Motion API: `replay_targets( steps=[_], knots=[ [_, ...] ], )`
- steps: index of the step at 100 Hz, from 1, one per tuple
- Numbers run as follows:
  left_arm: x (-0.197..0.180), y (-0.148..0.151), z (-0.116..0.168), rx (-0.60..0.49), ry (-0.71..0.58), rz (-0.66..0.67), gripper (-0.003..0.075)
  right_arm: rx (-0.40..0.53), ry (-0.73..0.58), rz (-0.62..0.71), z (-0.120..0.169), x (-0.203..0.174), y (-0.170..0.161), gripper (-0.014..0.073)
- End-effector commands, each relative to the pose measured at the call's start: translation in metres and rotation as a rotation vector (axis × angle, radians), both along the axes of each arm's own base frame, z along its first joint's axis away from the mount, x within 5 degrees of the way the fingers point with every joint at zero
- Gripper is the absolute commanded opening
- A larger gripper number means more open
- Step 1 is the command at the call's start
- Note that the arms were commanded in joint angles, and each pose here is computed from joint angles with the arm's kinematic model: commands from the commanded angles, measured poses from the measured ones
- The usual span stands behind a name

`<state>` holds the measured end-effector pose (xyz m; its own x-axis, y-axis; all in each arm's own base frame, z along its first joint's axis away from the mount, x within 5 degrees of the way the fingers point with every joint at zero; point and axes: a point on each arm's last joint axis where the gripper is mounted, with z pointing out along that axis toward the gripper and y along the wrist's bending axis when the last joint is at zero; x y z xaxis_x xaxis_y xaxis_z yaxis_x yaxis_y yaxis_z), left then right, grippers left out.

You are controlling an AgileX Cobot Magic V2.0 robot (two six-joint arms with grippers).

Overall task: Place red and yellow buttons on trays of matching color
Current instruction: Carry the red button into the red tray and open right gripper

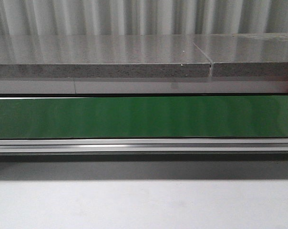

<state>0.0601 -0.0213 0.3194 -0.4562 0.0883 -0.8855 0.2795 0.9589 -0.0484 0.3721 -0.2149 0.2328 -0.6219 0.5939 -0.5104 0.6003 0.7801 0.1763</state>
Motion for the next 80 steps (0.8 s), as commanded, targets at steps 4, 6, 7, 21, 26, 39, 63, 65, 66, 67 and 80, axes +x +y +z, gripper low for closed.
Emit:
replay_targets(
  steps=[4,6,7,21,26,39,63,65,66,67,80],
  knots=[
    [0.002,-0.001,0.014,-0.036,-0.083,-0.003,-0.0021,-0.072,-0.148,-0.030,0.030,0.005,-0.007,0.0155],
    [0.002,-0.001,0.014,-0.036,-0.083,-0.003,-0.0021,-0.070,-0.150,-0.032,0.028,0.006,-0.007,0.0155],
    [0.002,-0.001,0.014,-0.036,-0.083,-0.003,-0.0021,-0.068,-0.154,-0.035,0.028,0.007,-0.007,0.0155],
    [0.002,-0.001,0.014,-0.036,-0.083,-0.003,-0.0021,-0.033,-0.201,-0.063,0.024,0.012,-0.008,0.0155],
    [0.002,-0.001,0.014,-0.036,-0.083,-0.003,-0.0021,-0.035,-0.214,-0.068,0.024,0.013,-0.009,0.0155],
    [0.002,-0.001,0.014,-0.036,-0.083,-0.003,-0.0021,-0.035,-0.214,-0.070,0.021,0.014,-0.009,0.0155],
    [0.002,-0.001,0.014,-0.036,-0.083,-0.003,-0.0021,-0.008,-0.179,-0.068,0.012,0.015,-0.009,0.0174],
    [0.002,-0.001,0.014,-0.036,-0.083,-0.003,-0.0021,-0.007,-0.177,-0.067,0.012,0.015,-0.009,0.0192],
    [0.002,-0.001,0.014,-0.036,-0.083,-0.003,-0.0021,-0.005,-0.175,-0.067,0.012,0.015,-0.009,0.0199],
    [0.002,-0.001,0.014,-0.036,-0.083,-0.003,-0.0021,-0.005,-0.175,-0.067,0.012,0.015,-0.009,0.0207],
    [0.002,-0.001,0.014,-0.036,-0.083,-0.003,-0.0021,0.000,-0.171,-0.066,0.011,0.014,-0.008,0.0438]
  ],
)
